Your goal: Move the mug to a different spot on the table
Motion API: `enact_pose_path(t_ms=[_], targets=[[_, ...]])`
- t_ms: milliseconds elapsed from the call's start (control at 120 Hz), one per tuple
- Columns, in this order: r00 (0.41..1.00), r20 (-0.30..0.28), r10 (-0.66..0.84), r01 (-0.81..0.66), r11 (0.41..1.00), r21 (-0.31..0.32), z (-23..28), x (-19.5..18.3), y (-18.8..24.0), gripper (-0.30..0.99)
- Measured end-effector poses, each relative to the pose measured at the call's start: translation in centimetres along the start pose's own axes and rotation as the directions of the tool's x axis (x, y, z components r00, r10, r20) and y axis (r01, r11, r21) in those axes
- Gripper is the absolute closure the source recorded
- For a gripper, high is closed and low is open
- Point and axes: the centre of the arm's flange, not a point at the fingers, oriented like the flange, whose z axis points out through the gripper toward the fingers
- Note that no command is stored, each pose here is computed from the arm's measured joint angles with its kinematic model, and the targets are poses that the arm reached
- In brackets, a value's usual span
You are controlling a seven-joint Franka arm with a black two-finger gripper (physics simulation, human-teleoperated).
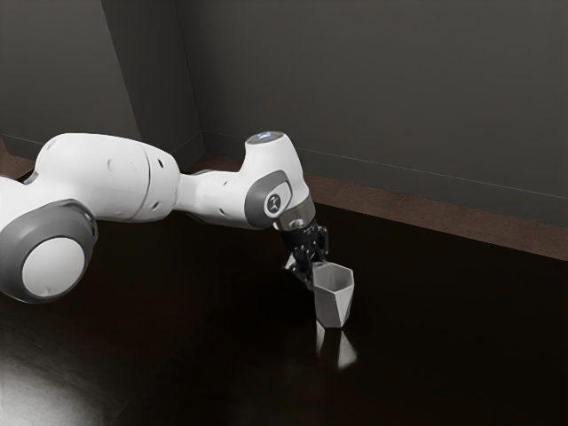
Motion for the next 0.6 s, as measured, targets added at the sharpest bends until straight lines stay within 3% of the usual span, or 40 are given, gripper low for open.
enact_pose_path(t_ms=[600], targets=[[1.0,0.007,-0.003,0.003,1.0,-0.025,-3.1,0.0,-1.2,0.66]])
